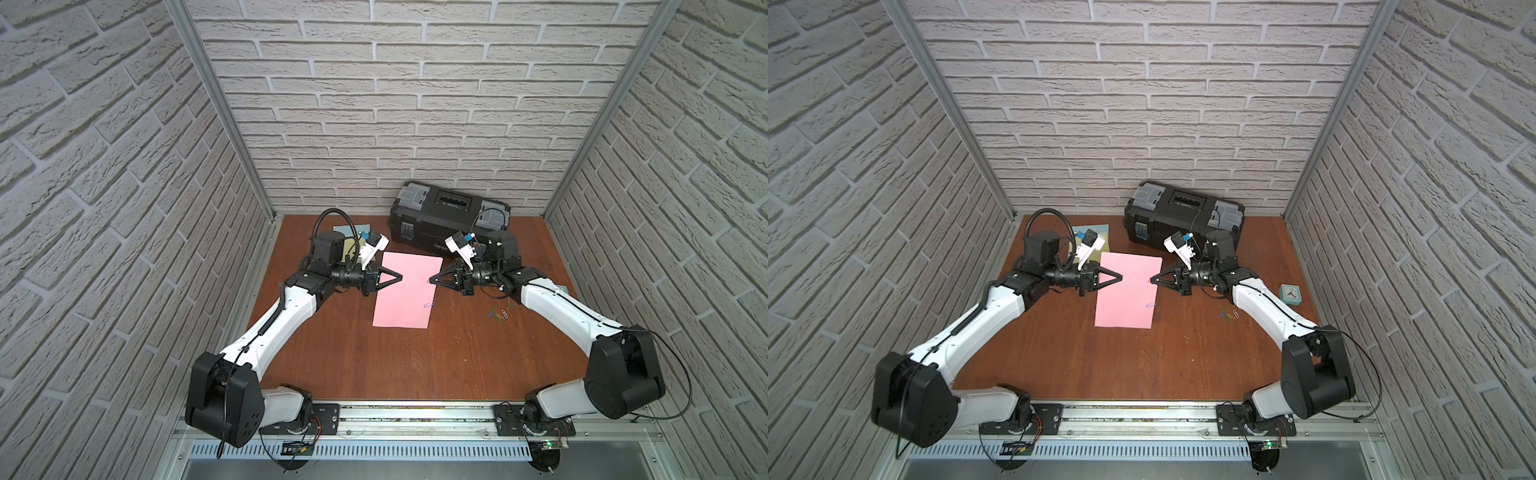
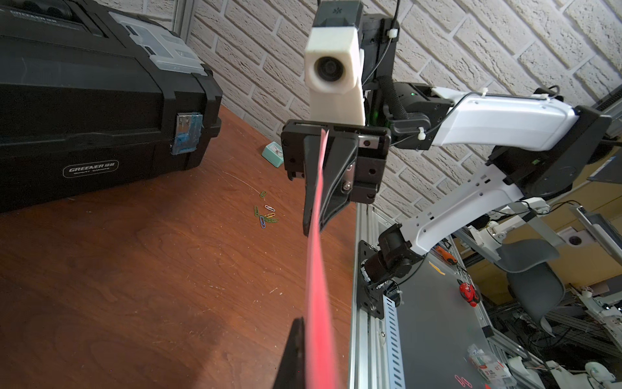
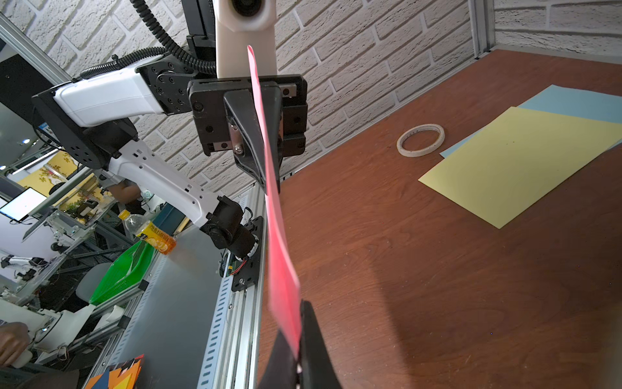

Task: Unclip the paperclips from the documents
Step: Remove the paper clip from the document.

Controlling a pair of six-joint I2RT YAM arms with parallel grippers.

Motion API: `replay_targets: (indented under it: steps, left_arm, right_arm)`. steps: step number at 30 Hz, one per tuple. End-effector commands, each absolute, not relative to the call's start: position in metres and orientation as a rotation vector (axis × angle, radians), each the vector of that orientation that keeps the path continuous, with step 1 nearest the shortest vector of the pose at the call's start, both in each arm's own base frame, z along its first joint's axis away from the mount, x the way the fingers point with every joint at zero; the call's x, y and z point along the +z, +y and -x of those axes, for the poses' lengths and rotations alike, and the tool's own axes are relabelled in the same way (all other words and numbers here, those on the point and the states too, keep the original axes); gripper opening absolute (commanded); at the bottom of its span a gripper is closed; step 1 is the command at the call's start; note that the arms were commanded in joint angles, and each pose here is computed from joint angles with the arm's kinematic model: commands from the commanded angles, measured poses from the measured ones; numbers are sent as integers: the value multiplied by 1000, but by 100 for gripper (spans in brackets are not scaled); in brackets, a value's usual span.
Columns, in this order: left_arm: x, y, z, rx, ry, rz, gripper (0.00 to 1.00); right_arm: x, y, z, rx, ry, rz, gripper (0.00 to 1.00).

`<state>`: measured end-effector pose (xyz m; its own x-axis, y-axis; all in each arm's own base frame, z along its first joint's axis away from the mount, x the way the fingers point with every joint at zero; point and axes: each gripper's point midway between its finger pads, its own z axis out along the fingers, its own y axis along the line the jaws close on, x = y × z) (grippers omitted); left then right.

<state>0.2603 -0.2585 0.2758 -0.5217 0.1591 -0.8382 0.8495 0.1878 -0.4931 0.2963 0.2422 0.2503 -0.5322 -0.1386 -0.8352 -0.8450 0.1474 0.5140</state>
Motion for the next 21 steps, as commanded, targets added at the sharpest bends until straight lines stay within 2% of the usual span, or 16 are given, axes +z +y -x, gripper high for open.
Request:
replay_targets:
  steps: [1,21]
  left_arm:
    - [282,-250,-260,-1324,1791,-949,0]
    - [282,-246,-260,-1301,1796,-947,0]
  right_arm:
    - [256,238,-301,1415,1787,936,6]
    - [255,233,-303,1388,1808,917,7]
